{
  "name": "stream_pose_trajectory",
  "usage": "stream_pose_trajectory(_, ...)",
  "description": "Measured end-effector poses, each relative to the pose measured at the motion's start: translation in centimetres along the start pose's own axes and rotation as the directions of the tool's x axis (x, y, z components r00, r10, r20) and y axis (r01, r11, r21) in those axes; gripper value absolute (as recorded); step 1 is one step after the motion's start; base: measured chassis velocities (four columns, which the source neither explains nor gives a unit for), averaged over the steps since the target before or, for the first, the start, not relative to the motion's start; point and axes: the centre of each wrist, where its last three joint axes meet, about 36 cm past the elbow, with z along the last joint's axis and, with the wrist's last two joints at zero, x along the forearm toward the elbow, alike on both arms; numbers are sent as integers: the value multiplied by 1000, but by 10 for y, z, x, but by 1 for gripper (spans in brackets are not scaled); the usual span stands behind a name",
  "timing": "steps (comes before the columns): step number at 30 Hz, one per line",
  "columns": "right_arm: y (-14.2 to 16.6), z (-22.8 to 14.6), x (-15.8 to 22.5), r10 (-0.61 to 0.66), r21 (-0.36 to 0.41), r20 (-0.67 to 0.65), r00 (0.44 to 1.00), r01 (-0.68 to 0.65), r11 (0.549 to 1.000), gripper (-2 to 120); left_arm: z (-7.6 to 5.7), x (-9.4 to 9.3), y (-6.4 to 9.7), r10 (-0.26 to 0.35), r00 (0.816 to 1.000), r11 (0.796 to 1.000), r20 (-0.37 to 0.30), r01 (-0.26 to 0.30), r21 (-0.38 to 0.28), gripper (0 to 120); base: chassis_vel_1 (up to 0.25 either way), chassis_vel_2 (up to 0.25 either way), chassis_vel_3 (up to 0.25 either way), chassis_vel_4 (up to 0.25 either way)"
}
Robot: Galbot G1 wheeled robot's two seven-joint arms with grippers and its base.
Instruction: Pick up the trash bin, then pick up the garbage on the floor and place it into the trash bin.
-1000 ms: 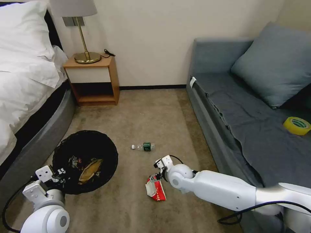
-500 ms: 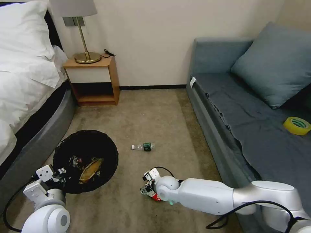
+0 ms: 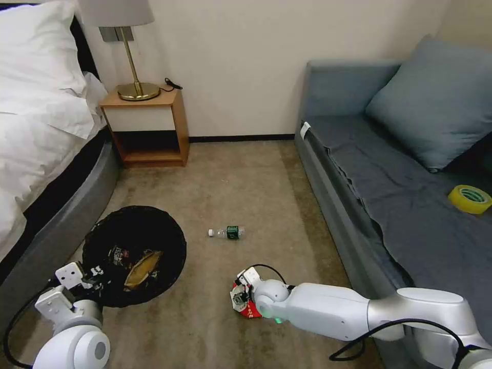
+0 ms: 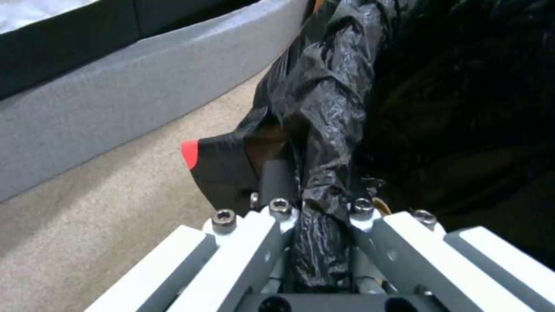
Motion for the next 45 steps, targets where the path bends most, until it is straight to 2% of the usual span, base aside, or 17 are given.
stream_pose_trajectory(3,-1,7,-4,1,5,5,1000,-1,1000,66,1,0,0,-2,1000,1000,-1,2,-1,3,0,0,0,0)
stream_pose_trajectory(5,-1,7,-4,-1,4,7,1000,1,1000,62,1,-1,0,-3,1000,1000,-1,3,-1,3,0,0,0,0)
stream_pose_trajectory(8,-2,8,-4,-2,0,17,1000,2,1000,48,2,-3,1,-6,1000,1000,-4,6,-1,3,0,0,0,0)
stream_pose_trajectory(9,-2,8,-4,-2,0,17,1000,2,1000,48,2,-3,1,-6,1000,1000,-4,6,-1,3,0,0,0,0)
stream_pose_trajectory(11,-2,9,-2,-4,0,23,1000,4,1000,37,4,-4,1,-8,1000,1000,-6,8,-2,3,0,0,0,0)
stream_pose_trajectory(14,-3,11,-1,-7,-1,28,1000,7,1000,30,5,-5,1,-8,1000,1000,-8,8,-3,3,0,0,0,0)
stream_pose_trajectory(18,-5,14,5,-23,-5,42,999,23,1000,11,6,-7,0,-7,1000,1000,-8,7,-4,3,0,0,0,0)
stream_pose_trajectory(20,-5,14,6,-26,-6,46,999,26,1000,8,5,-7,0,-7,1000,1000,-7,7,-4,3,0,0,0,0)
stream_pose_trajectory(21,-5,14,8,-30,-7,51,998,31,999,1,5,-7,0,-6,1000,1000,-5,6,-4,3,0,0,0,0)
stream_pose_trajectory(32,-9,9,20,-23,-32,97,995,27,999,0,6,-8,-1,-4,1000,1000,-11,4,-4,3,0,0,0,0)
stream_pose_trajectory(36,-42,-2,45,37,-96,151,988,-23,995,0,8,-10,-1,0,1000,1000,-21,0,-9,3,0,0,0,0)
stream_pose_trajectory(37,-42,-2,45,37,-96,151,988,-23,995,0,8,-10,-1,0,1000,1000,-21,0,-9,3,0,0,0,0)
stream_pose_trajectory(40,-60,-16,65,71,-137,202,977,-44,990,0,9,-11,-2,4,1000,1000,-28,-4,-9,3,0,0,0,0)
stream_pose_trajectory(42,-74,-45,102,90,-186,300,950,-34,982,0,8,-11,-3,9,999,1000,-34,-10,-12,3,0,0,0,0)
stream_pose_trajectory(44,-75,-55,116,85,-195,337,938,-19,981,0,8,-11,-4,11,999,1000,-35,-12,-13,3,0,0,0,0)
stream_pose_trajectory(45,-73,-70,139,71,-205,395,916,13,979,0,8,-12,-5,14,999,1000,-39,-14,-14,3,0,0,0,0)
